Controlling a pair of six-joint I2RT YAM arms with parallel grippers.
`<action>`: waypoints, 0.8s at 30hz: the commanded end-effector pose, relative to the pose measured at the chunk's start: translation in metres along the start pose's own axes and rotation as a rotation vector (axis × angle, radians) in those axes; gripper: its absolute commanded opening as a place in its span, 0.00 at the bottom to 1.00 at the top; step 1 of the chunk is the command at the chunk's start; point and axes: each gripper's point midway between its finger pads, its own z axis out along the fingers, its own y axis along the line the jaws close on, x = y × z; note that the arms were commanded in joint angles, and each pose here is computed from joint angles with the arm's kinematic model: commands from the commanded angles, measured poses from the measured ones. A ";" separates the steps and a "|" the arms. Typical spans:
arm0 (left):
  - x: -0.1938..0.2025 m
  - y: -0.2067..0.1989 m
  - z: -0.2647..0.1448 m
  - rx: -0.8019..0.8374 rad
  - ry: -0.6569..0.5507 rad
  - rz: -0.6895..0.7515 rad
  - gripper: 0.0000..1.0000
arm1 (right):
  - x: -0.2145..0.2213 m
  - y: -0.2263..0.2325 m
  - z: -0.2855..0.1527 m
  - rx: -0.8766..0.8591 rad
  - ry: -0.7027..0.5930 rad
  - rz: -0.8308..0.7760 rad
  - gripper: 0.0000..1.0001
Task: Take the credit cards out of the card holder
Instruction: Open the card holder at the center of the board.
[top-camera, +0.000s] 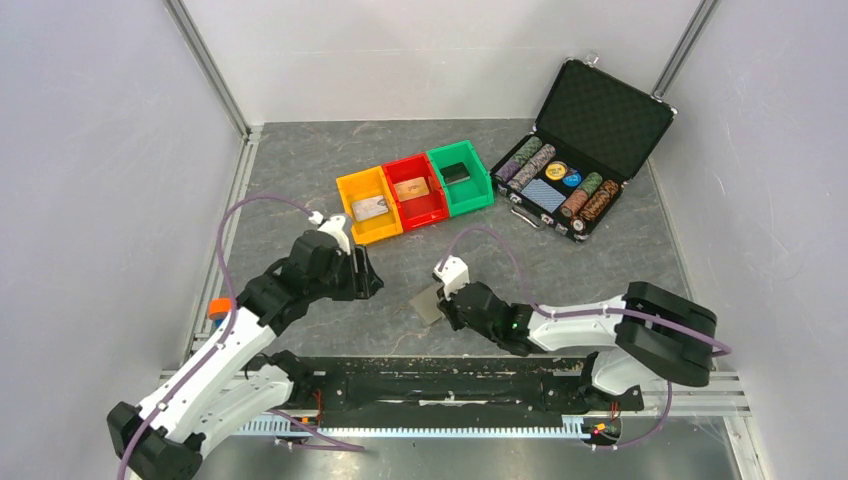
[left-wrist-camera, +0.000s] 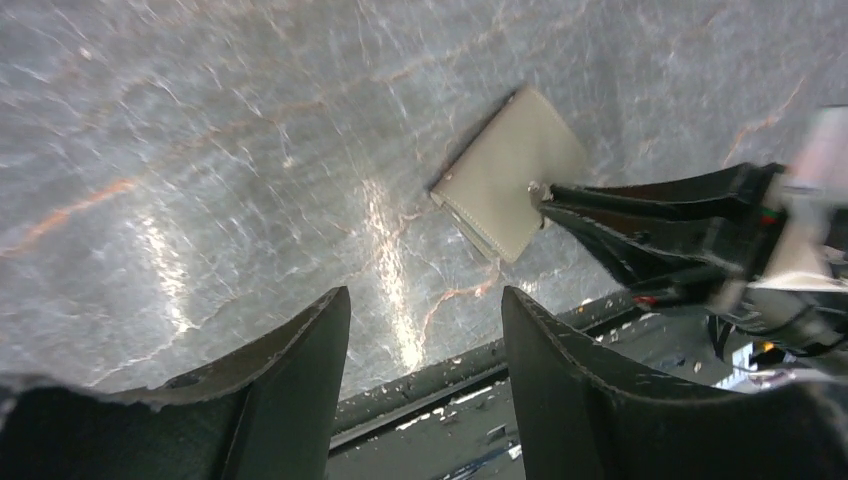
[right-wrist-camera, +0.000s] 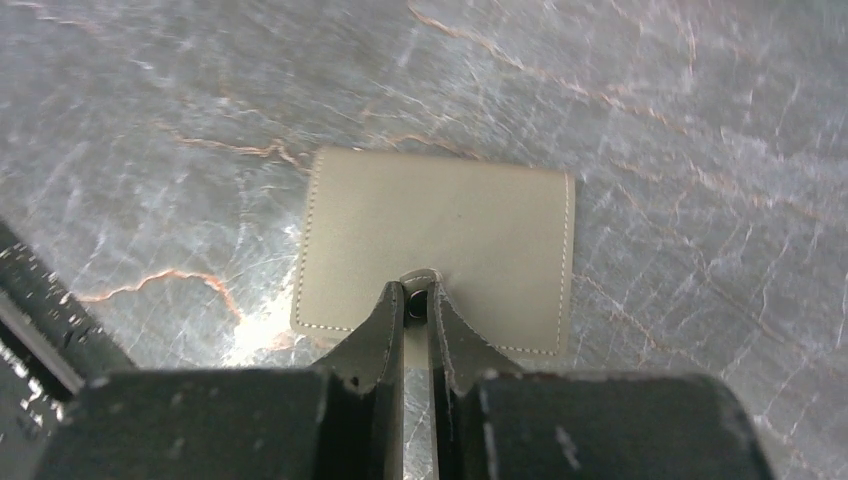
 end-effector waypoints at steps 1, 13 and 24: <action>0.026 -0.020 0.022 0.123 0.106 -0.093 0.64 | -0.059 0.023 -0.016 -0.163 -0.285 -0.083 0.00; 0.052 -0.035 0.061 0.191 0.230 -0.130 0.64 | -0.094 0.022 -0.055 -0.230 -0.567 -0.237 0.00; 0.050 -0.047 0.075 0.220 0.191 -0.071 0.68 | -0.087 0.012 -0.066 -0.227 -0.594 -0.205 0.00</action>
